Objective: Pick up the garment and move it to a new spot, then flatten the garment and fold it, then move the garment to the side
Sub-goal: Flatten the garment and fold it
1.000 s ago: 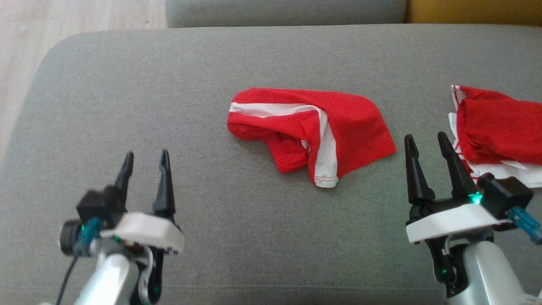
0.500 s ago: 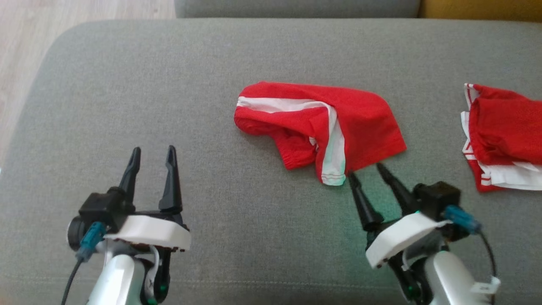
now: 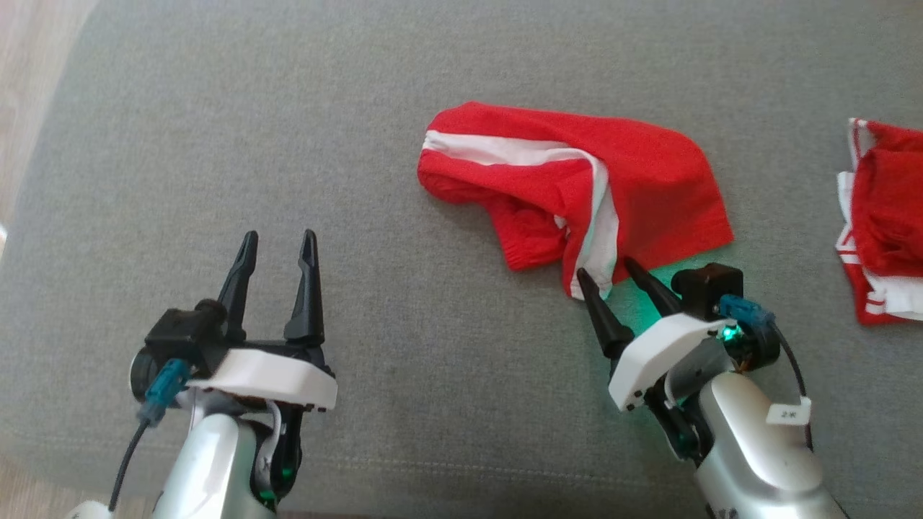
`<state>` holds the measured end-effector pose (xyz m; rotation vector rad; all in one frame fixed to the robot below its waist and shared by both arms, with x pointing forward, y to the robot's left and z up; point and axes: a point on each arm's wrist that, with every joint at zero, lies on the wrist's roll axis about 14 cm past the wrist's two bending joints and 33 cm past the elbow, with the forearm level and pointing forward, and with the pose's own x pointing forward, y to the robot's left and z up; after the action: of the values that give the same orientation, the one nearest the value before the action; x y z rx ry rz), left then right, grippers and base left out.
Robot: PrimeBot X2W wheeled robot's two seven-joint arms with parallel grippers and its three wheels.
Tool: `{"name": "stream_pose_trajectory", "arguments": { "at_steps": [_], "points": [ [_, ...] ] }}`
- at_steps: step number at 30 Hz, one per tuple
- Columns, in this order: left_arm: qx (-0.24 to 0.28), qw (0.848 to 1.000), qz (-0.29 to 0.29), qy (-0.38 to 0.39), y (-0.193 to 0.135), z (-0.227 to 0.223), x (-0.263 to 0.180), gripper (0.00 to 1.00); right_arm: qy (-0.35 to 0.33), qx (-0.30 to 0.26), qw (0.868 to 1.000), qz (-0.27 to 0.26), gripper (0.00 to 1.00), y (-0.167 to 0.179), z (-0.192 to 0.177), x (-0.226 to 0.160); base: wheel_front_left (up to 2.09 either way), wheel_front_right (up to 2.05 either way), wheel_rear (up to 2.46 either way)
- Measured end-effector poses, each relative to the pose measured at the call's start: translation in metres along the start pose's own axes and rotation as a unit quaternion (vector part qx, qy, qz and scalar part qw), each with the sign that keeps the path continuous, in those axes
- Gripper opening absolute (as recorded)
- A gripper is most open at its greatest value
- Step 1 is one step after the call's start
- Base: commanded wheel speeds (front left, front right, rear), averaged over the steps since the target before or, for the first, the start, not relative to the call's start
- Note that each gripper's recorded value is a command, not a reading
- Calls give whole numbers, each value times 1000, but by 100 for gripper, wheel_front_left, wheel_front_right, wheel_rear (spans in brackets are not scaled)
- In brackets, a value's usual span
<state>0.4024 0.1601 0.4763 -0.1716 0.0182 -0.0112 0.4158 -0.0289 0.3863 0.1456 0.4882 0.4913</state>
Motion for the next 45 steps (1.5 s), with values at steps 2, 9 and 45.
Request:
{"name": "stream_pose_trajectory", "arguments": {
  "at_steps": [2,9,45],
  "points": [
    [0,1000,6,5,3,-4,1,100,9,2,1000,1,100,-2,-6,6,0,0,0],
    [1,1000,11,5,9,-4,7,100,7,-9,1000,7,0,-2,0,18,0,0,0],
    [21,968,-225,109,-118,-63,55,100,6,-103,980,-168,0,-123,14,-107,0,0,0]
  ]
}}
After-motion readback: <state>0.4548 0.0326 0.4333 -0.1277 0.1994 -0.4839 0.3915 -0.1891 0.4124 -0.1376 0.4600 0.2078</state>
